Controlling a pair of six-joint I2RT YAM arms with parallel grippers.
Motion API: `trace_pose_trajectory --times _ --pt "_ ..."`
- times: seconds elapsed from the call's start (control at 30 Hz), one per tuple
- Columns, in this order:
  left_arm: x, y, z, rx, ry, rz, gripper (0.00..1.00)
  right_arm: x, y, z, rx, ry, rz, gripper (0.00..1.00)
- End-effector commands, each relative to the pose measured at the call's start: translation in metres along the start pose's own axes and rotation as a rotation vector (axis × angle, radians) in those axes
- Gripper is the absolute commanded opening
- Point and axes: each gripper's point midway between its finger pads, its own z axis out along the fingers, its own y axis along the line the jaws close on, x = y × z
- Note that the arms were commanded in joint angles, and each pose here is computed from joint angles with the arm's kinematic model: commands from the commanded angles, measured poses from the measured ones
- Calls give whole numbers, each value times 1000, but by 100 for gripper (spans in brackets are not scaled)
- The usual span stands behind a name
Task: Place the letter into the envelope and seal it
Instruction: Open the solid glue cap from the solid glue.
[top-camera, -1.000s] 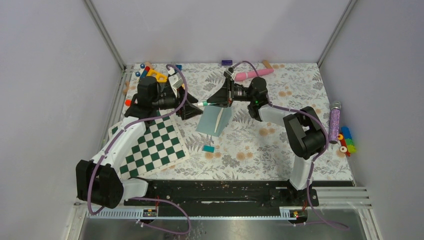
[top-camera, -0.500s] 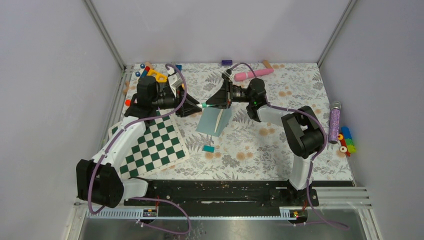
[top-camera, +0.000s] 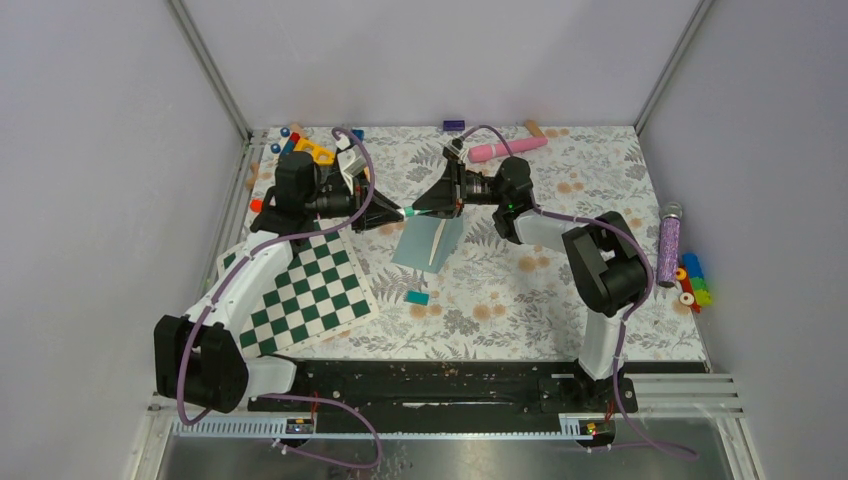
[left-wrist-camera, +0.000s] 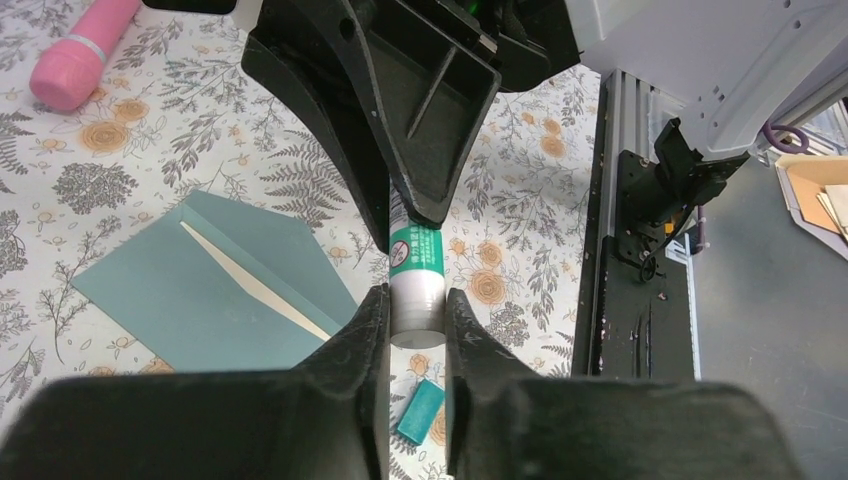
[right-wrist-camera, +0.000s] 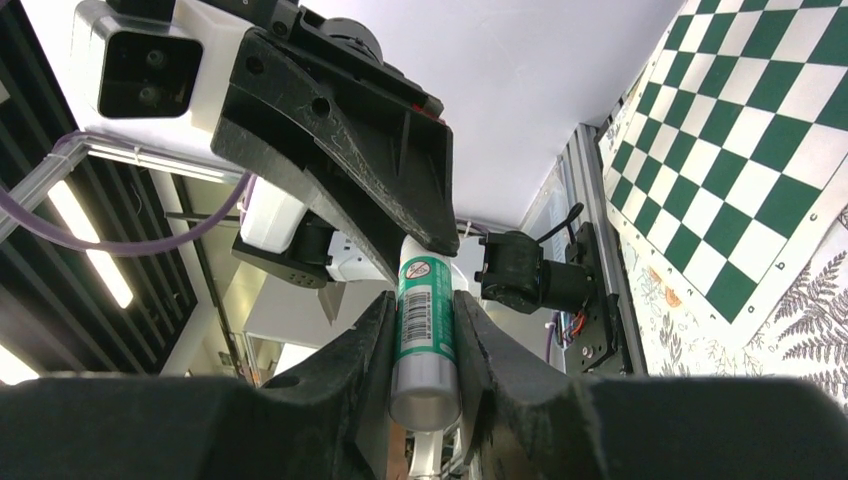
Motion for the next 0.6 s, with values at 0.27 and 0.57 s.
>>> trace_pose_trajectory --times 0.27,0.57 --pt "-4 -10 -6 27 -6 70 0 -25 5 -18 -6 -66 -68 0" --pt "-4 -6 -18 35 -14 42 0 -50 4 -51 19 -157 -86 0"
